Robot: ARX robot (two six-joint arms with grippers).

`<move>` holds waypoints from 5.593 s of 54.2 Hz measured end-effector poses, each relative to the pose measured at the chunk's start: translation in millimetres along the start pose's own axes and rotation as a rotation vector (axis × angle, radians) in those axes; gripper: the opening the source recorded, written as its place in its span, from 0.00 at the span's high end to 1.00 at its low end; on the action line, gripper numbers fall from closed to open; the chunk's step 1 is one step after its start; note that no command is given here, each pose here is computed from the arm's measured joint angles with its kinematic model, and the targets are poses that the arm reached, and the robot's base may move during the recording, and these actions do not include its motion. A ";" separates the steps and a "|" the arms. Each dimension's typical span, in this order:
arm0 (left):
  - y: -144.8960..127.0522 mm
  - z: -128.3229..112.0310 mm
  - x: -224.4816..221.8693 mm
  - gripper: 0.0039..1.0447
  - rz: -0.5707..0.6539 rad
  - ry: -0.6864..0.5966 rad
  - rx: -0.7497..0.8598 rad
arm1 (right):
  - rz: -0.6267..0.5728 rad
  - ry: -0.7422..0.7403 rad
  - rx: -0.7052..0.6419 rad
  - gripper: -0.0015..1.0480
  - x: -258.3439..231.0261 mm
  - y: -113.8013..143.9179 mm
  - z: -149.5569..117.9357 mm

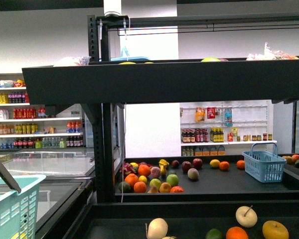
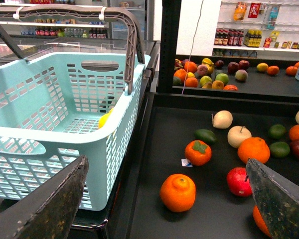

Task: Pick lemon from shelf

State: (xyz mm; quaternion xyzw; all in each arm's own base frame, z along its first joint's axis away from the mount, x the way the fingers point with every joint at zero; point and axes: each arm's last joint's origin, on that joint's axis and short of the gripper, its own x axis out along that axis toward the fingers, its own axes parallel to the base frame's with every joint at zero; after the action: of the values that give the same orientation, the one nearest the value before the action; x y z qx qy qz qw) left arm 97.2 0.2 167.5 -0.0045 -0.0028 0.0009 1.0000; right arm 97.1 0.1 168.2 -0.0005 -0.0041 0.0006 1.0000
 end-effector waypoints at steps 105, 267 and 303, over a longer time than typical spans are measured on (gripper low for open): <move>0.0 0.0 0.0 0.07 0.000 0.000 0.000 | 0.000 0.000 0.000 0.02 0.0 0.0 0.0; 0.0 0.0 0.0 0.07 0.000 0.000 0.000 | 0.000 0.000 0.000 0.02 0.0 0.0 0.0; 0.0 0.0 0.0 0.07 0.000 0.000 0.000 | 0.000 0.000 0.000 0.02 0.0 0.0 0.0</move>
State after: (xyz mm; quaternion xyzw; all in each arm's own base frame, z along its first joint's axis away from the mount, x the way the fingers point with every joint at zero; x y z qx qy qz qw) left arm 97.2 0.2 167.5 -0.0047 -0.0028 0.0009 1.0000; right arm 97.1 0.1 168.2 -0.0005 -0.0041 0.0008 1.0000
